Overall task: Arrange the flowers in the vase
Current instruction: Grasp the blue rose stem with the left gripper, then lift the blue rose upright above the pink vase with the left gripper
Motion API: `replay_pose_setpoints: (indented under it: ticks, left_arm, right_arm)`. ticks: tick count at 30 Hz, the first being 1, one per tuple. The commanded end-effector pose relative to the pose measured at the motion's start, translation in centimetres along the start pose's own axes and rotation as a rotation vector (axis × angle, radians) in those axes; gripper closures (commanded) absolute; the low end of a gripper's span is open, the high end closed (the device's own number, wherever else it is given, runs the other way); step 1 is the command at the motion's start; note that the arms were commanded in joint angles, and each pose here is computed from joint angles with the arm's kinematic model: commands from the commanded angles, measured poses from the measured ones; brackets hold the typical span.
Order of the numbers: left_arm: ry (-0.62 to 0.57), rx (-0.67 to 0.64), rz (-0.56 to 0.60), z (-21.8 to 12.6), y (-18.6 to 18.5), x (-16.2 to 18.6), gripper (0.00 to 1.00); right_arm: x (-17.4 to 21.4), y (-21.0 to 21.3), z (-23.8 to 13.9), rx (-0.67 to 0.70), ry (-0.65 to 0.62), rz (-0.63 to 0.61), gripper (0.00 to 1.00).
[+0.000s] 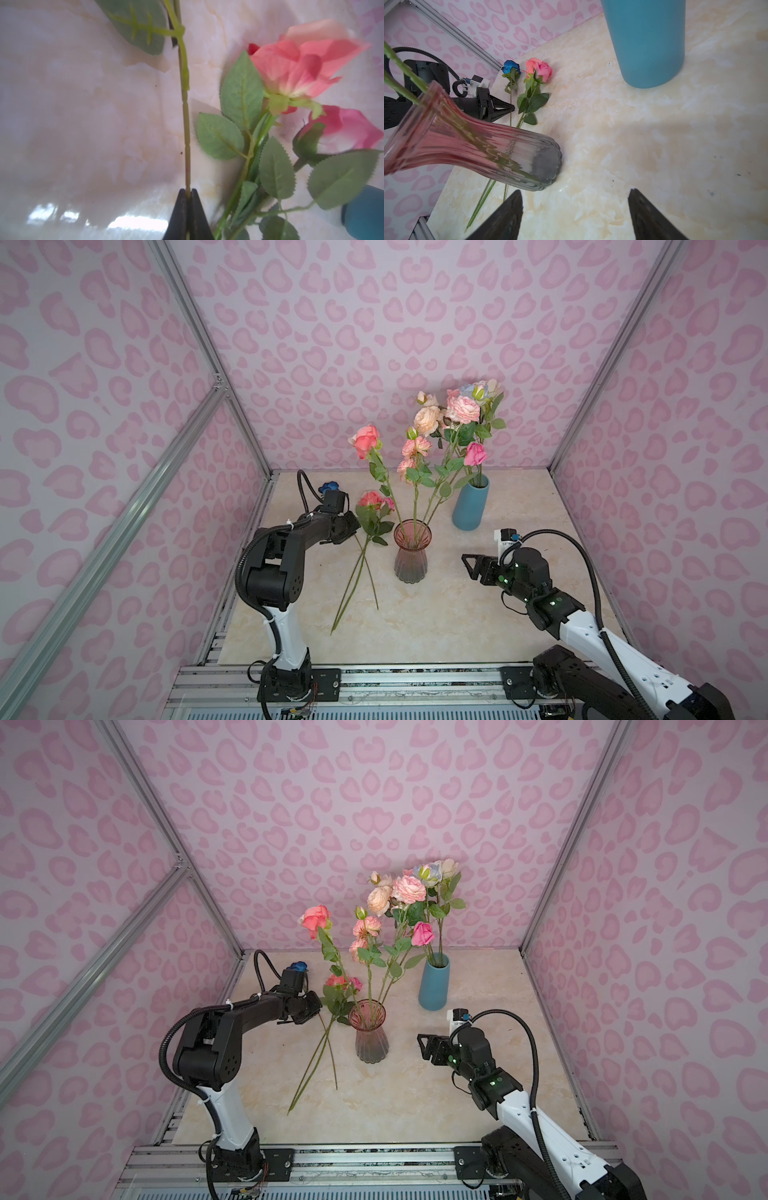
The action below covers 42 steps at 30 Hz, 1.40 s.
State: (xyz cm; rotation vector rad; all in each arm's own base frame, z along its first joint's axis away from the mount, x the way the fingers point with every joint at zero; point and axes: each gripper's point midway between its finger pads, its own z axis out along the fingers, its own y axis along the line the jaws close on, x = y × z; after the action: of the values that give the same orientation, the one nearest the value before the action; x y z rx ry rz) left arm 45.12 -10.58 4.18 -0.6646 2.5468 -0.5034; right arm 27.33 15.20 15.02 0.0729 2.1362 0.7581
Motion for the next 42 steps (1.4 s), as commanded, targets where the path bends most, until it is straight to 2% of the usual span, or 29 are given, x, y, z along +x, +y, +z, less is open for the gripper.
replay_pose_setpoints:
  ticks: [1, 6, 9, 13, 15, 17, 20, 24, 32, 36, 42]
  left_arm:
    - [-0.053, 0.012, 0.016, -1.8, -0.4, -0.8, 0.97]
    - [-0.115, 0.069, 0.032, -5.9, -1.4, -0.9, 0.97]
    - [-0.197, 0.117, 0.063, -9.9, -2.2, -1.2, 0.97]
    - [-0.384, 0.239, 0.172, -16.8, -3.5, -0.4, 0.97]
    - [-0.47, 0.308, 0.235, -20.3, -3.9, 0.7, 0.97]
    - [-0.561, 0.373, 0.297, -24.0, -4.6, 1.7, 0.97]
    - [-0.705, 0.486, 0.392, -29.9, -5.9, 3.0, 0.97]
    - [-0.834, 0.646, 0.49, -36.0, -7.9, 4.6, 0.97]
    - [-0.95, 0.826, 0.649, -42.7, -13.4, 5.2, 0.97]
    - [-1.017, 0.923, 0.722, -46.7, -17.2, 5.0, 0.97]
    - [-1.079, 1.032, 0.794, -50.0, -23.7, 4.8, 0.97]
  right_arm:
    - [-0.4, 0.5, -0.3, -0.018, -0.012, 0.011, 0.19]
    - [-0.9, 1.4, -0.9, -0.046, -0.013, 0.021, 0.2]
    - [-0.7, 3.0, -1.1, -0.128, 0.018, -0.002, 0.18]
    - [1.4, 5.9, -1.3, -0.278, 0.15, -0.02, 0.17]
    - [2.2, 5.7, -1.3, -0.268, 0.181, -0.017, 0.16]
    - [2.6, 5.3, -1.2, -0.264, 0.169, 0.02, 0.16]
    - [2.2, 6.1, -1.3, -0.34, 0.111, 0.071, 0.15]
    - [2.6, 5.5, -0.5, -0.313, 0.128, 0.099, 0.15]
    - [2.0, 5.1, -0.3, -0.278, 0.11, 0.13, 0.17]
    - [1.3, 4.9, -0.8, -0.255, 0.072, 0.12, 0.17]
    - [0.7, 4.6, -1.1, -0.234, 0.043, 0.117, 0.17]
